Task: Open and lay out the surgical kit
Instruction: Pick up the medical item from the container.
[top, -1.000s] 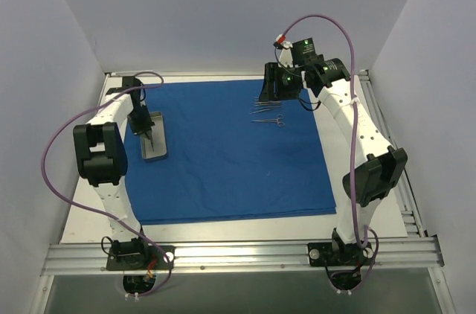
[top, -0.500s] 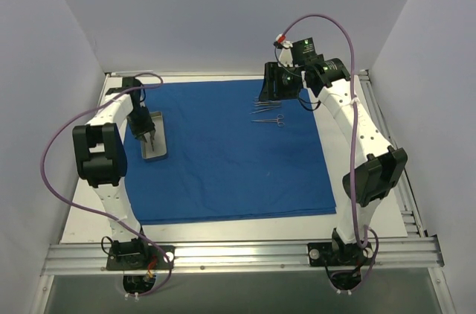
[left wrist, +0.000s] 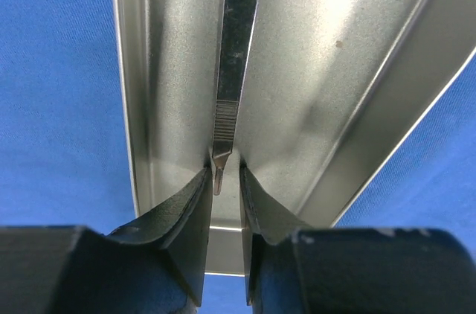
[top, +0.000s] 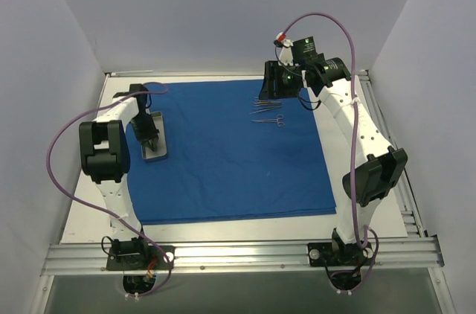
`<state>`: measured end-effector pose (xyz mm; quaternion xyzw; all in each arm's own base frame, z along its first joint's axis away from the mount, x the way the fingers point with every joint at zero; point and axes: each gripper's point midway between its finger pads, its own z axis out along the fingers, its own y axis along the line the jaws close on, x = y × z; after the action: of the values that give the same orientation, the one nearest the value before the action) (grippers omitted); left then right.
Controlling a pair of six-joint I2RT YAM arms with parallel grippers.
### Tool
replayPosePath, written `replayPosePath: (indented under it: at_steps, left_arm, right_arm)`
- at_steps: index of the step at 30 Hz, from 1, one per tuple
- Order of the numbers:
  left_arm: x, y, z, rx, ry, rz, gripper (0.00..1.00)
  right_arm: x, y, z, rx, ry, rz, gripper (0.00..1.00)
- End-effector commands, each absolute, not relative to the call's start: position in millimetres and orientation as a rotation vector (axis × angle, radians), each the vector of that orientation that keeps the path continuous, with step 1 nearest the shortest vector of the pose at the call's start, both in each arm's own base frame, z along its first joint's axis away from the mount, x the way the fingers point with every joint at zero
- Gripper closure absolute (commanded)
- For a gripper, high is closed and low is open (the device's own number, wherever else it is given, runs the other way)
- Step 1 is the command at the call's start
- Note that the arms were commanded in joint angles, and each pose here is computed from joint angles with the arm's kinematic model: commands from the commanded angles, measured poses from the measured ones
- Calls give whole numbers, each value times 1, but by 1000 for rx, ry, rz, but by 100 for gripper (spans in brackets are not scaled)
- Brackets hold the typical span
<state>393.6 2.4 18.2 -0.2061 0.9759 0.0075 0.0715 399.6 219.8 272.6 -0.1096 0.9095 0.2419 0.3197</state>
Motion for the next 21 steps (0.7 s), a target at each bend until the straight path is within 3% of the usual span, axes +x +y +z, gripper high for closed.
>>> replayPosePath:
  at_steps: [1, 21]
  left_arm:
    - [370, -3, -9, -674, 3033, 24, 71]
    - [351, 0, -14, -666, 3103, 69, 74]
  right_arm:
    - [401, 222, 279, -297, 2380, 656, 54]
    - [399, 221, 278, -294, 2374, 654, 54]
